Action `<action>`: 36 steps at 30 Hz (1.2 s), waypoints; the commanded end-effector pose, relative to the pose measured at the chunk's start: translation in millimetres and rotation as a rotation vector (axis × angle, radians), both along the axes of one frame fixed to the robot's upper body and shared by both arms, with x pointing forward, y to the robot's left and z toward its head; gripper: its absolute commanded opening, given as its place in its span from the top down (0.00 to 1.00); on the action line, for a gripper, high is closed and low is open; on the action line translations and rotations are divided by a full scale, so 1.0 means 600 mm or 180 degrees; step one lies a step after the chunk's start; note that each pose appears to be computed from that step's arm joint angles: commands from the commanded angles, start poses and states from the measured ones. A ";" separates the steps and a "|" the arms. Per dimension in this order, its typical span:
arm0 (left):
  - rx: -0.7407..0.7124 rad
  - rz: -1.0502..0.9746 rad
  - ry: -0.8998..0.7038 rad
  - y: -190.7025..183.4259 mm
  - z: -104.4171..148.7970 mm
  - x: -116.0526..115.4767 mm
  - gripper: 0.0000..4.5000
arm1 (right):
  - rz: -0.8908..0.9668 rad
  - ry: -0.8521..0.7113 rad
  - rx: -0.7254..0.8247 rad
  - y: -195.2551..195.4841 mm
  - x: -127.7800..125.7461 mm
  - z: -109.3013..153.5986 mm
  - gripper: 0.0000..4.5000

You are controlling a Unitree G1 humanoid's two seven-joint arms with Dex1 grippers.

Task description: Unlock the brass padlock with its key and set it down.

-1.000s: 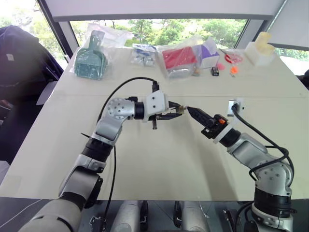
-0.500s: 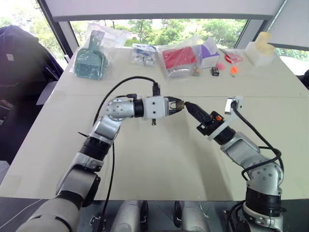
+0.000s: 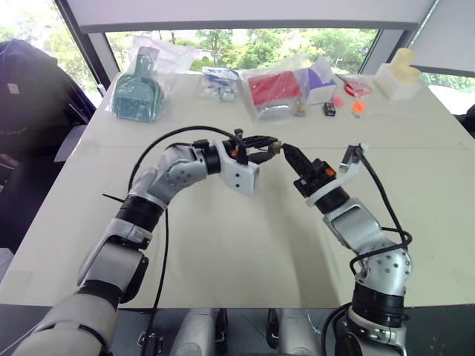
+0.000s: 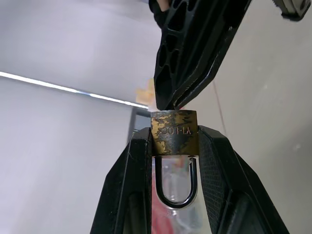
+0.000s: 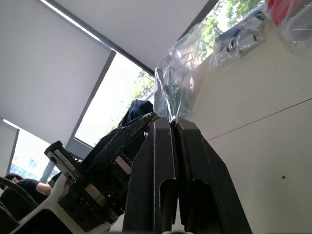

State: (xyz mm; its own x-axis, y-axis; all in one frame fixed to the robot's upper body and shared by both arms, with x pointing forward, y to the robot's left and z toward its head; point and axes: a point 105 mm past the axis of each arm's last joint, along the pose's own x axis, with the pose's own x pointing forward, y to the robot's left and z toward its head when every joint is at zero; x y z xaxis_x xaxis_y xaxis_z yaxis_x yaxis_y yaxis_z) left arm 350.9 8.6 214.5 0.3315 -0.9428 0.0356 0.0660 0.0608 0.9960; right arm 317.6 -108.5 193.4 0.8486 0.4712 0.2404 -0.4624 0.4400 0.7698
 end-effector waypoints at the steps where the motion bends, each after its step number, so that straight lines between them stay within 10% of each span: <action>1: -0.0381 -0.0263 -0.0151 -0.021 0.058 -0.018 0.84 | 0.0069 0.0027 -0.0202 0.008 -0.002 -0.010 0.98; 5: -0.0331 -0.0215 0.0311 -0.016 0.046 -0.002 0.84 | 0.0134 -0.0408 -0.0601 -0.010 -0.014 0.016 0.79; 12: -0.0275 -0.0224 0.0623 -0.011 0.040 0.005 0.84 | 0.0274 -0.0687 -0.1153 -0.013 -0.014 0.021 0.01; 31: -0.0335 -0.0286 0.0712 -0.011 0.038 -0.007 0.84 | 0.0292 -0.0799 -0.0846 -0.018 0.003 0.037 0.01; 36: -0.0352 -0.0291 0.0707 -0.012 0.041 -0.007 0.84 | 0.0377 -0.0785 -0.0801 -0.009 -0.001 0.032 0.41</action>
State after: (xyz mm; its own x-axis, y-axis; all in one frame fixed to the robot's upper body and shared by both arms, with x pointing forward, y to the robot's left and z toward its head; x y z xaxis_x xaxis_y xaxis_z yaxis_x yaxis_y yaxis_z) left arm 352.4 2.6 222.7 0.2799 -0.9599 0.0172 0.3277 0.1124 0.9381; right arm 320.8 -115.7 203.5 0.7379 0.6247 0.2555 -0.6502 0.5563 0.5176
